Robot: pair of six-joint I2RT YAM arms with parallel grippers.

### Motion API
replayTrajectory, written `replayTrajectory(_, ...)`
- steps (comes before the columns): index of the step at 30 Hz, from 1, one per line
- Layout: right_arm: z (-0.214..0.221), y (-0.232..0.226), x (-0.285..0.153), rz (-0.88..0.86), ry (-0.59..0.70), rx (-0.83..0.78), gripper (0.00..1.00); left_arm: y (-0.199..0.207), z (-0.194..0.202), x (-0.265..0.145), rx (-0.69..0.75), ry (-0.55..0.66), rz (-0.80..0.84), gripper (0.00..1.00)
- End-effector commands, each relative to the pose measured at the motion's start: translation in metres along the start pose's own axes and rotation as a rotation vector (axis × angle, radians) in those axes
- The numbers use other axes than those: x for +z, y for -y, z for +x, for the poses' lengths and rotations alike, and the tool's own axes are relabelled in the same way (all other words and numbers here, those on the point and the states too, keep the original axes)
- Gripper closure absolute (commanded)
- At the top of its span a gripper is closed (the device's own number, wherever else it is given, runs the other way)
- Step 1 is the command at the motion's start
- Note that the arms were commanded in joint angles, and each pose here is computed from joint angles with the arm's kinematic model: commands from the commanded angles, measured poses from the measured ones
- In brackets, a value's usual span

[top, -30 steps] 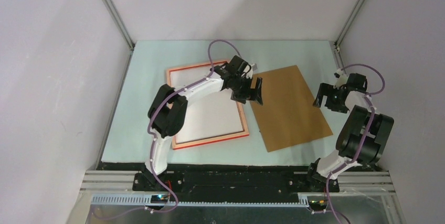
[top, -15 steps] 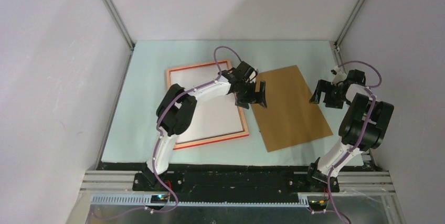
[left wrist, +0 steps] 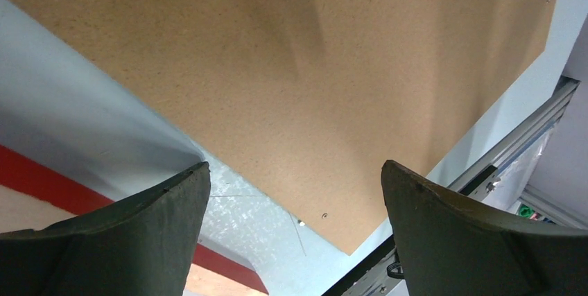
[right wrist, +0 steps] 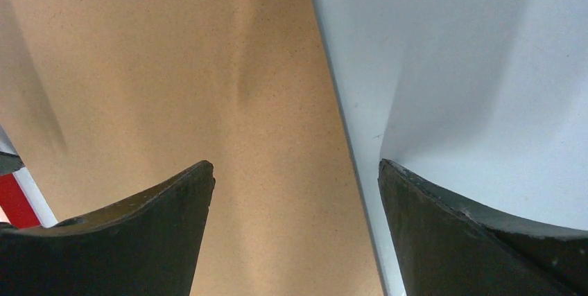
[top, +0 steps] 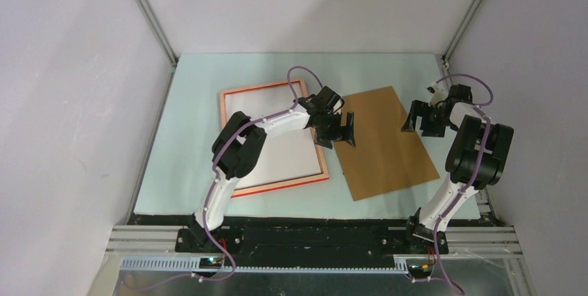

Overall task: Put the photo into the frame
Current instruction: Turn over the photo frame item at the center of the board.

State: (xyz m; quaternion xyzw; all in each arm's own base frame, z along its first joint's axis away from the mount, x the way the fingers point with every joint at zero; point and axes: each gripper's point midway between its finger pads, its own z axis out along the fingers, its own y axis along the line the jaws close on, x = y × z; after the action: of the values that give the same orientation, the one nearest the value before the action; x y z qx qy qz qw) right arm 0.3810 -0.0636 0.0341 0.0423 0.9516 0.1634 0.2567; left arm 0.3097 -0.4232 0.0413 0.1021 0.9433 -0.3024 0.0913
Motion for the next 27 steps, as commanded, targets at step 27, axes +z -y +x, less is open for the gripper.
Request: replayTrajectory(27, -0.011, -0.124, -0.086, -0.528, 0.013, 0.038, 0.14, 0.015, 0.012, 0.017, 0.083, -0.078, 0.111, 0.00)
